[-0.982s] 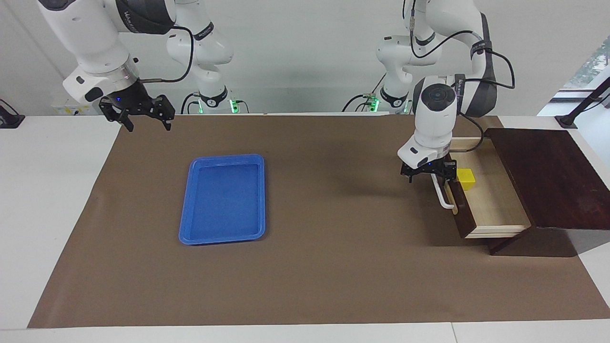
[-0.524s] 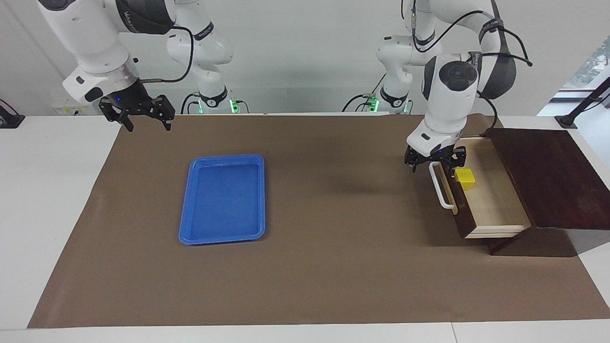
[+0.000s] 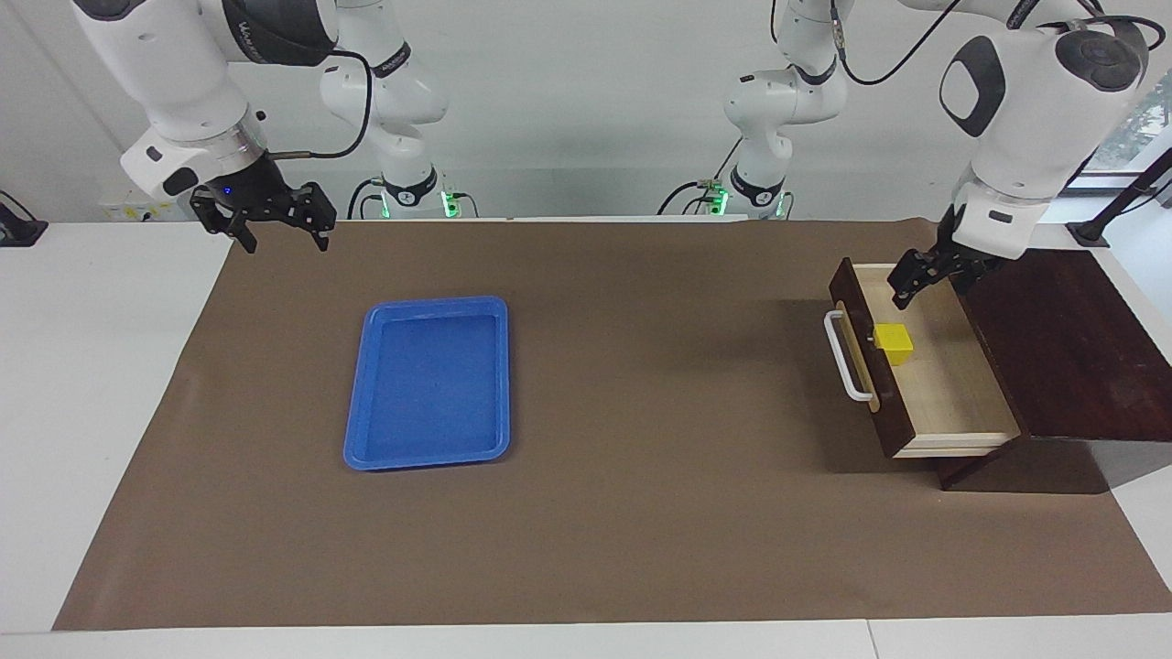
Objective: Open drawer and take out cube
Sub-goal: 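Lower the left gripper into the open drawer over the yellow cube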
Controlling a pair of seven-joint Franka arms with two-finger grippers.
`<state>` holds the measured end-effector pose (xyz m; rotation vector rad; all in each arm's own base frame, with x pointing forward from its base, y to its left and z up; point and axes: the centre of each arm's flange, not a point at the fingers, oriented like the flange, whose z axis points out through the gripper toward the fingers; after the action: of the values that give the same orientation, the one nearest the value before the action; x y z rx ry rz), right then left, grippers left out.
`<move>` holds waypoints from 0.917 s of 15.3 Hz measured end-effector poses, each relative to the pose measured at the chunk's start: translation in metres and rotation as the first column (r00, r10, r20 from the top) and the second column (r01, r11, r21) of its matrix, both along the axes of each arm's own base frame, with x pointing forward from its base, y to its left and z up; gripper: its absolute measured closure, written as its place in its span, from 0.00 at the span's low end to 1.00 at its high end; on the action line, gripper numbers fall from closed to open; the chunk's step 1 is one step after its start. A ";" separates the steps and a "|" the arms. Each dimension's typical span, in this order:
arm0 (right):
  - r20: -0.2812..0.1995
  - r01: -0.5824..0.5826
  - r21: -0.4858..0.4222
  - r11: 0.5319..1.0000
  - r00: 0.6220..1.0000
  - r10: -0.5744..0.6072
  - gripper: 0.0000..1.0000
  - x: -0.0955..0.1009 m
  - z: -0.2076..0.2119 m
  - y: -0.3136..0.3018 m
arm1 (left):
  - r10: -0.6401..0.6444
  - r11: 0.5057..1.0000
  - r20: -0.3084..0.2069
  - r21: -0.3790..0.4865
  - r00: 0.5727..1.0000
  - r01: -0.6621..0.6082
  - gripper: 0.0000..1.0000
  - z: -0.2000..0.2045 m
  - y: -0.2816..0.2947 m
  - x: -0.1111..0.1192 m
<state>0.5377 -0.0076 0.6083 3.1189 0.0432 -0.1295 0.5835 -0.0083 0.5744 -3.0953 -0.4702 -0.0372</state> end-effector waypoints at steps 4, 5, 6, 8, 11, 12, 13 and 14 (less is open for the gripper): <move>0.000 0.000 0.000 1.000 1.000 0.000 0.00 0.000 0.000 0.000 | 0.393 0.919 -0.030 -0.026 0.919 -0.394 0.00 -0.013 0.021 -0.003; 0.000 0.000 0.000 1.000 1.000 0.000 0.00 0.000 0.000 0.000 | 0.470 0.882 -0.030 -0.026 0.882 -0.471 0.00 -0.018 0.020 -0.005; 0.000 0.000 0.000 1.000 1.000 0.000 0.00 0.000 0.000 0.000 | 0.542 0.839 -0.026 -0.028 0.840 -0.543 0.00 -0.024 0.018 -0.005; 0.000 0.000 0.000 1.000 1.000 0.000 0.00 0.000 0.000 0.000 | 0.665 0.746 -0.019 -0.034 0.747 -0.665 0.00 -0.034 0.017 -0.007; 0.000 0.000 0.000 1.000 1.000 0.000 0.00 0.000 0.000 0.000 | 0.790 0.612 -0.029 -0.026 0.612 -0.791 0.00 -0.048 0.018 -0.009; 0.000 0.000 0.000 1.000 1.000 0.000 0.00 0.000 0.000 0.000 | 0.817 0.575 -0.032 -0.023 0.576 -0.818 0.00 -0.053 0.018 -0.009; 0.000 0.000 0.000 1.000 1.000 0.000 0.00 0.000 0.000 0.000 | 0.846 0.531 -0.034 -0.020 0.532 -0.847 0.00 -0.058 0.019 -0.009; 0.000 0.000 0.000 1.000 1.000 0.000 0.00 0.000 0.000 0.000 | 0.872 0.487 -0.035 -0.019 0.487 -0.873 0.00 -0.064 0.019 -0.007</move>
<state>0.5377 -0.0076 0.6083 3.1189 0.0432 -0.1295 0.5761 0.0111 0.5102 -2.4468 -1.9851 0.0163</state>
